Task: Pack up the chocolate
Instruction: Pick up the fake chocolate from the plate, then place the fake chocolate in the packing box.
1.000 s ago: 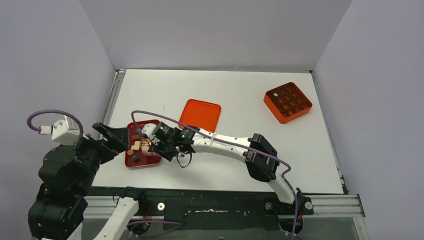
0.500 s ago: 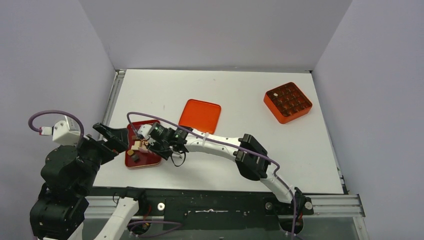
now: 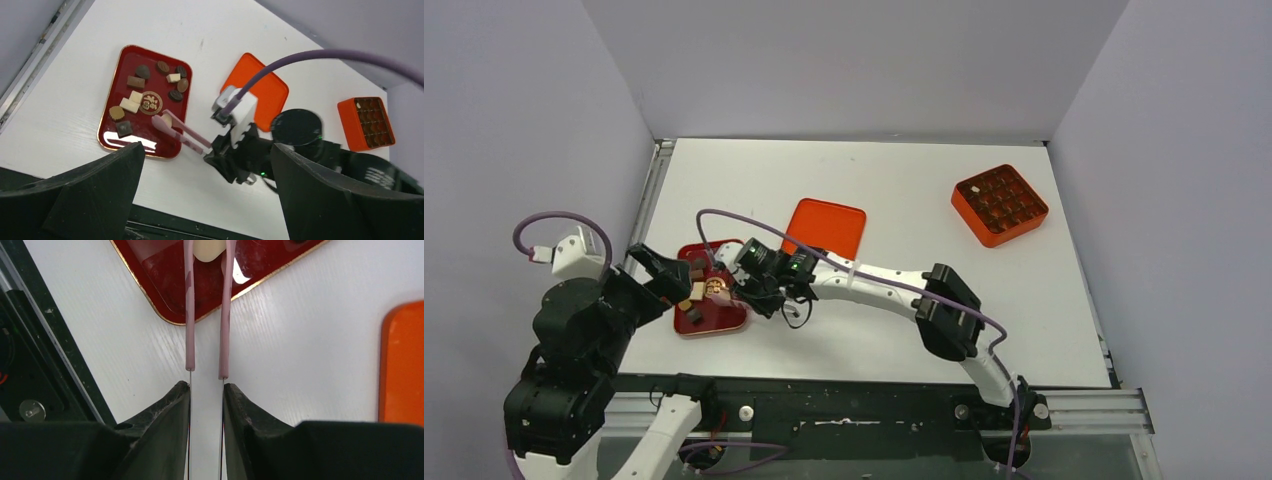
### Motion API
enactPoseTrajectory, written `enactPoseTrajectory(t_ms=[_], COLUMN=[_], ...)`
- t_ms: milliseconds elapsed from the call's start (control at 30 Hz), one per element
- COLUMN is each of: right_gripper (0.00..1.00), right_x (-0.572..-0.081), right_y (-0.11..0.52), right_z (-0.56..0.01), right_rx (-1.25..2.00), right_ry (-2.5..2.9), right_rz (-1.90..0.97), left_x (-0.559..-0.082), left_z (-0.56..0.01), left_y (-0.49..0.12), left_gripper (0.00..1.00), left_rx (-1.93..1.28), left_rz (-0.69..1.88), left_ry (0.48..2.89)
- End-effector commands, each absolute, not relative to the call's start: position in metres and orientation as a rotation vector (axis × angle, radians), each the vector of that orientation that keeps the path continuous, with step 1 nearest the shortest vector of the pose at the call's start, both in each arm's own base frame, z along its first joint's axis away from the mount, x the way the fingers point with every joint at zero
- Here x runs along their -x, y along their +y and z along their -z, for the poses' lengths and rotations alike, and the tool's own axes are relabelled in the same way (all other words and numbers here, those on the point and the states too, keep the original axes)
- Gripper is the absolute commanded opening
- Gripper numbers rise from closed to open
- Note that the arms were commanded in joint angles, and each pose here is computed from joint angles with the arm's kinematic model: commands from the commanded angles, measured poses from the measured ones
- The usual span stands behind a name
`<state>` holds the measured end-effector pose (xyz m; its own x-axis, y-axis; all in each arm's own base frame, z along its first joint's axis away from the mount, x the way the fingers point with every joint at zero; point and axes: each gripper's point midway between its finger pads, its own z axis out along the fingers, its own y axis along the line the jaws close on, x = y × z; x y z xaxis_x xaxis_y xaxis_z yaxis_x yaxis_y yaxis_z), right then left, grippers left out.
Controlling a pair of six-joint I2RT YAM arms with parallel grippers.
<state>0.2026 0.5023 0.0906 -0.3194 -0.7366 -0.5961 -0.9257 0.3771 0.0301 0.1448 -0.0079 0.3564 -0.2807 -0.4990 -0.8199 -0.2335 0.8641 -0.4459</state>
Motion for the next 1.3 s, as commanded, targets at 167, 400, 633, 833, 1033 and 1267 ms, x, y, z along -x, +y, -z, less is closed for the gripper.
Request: enactPoseTrajectory(t_ms=[167,400,633,833,1033,1267], right_gripper=[0.25,0.25,0.25,0.25,0.25,0.26], right_x=[-0.236,-0.27,-0.308,-0.33,-0.348,-0.356], right_y=[0.45,0.37,0.265,0.18,0.087,0.019], right_z=[-0.195,-0.218,-0.232,-0.232,-0.219,-0.196], right_rx=[1.096,0.912,0.666,0.447,0.154,-0.079], right_ry=[2.117,2.182,2.29,2.389,2.482,2.563], right_rz=[-0.695,-0.528,-0.329,-0.192,-0.015,0.094], left_x=[-0.163,-0.171,-0.178,-0.191,-0.202,-0.218], left_z=[-0.293,-0.253,-0.213,-0.184,-0.167,-0.156], left_y=[-0.044,-0.079,-0.093,-0.102,-0.125,-0.113], left_gripper=[0.97,0.97,0.97,0.97,0.97,0.97], left_rx=[0.497,0.381,0.286,0.184,-0.011,0.067], left_rz=[0.401,0.569,0.623,0.587,0.563,0.463], left_ry=[2.117,2.222,2.295,2.391,2.436,2.383])
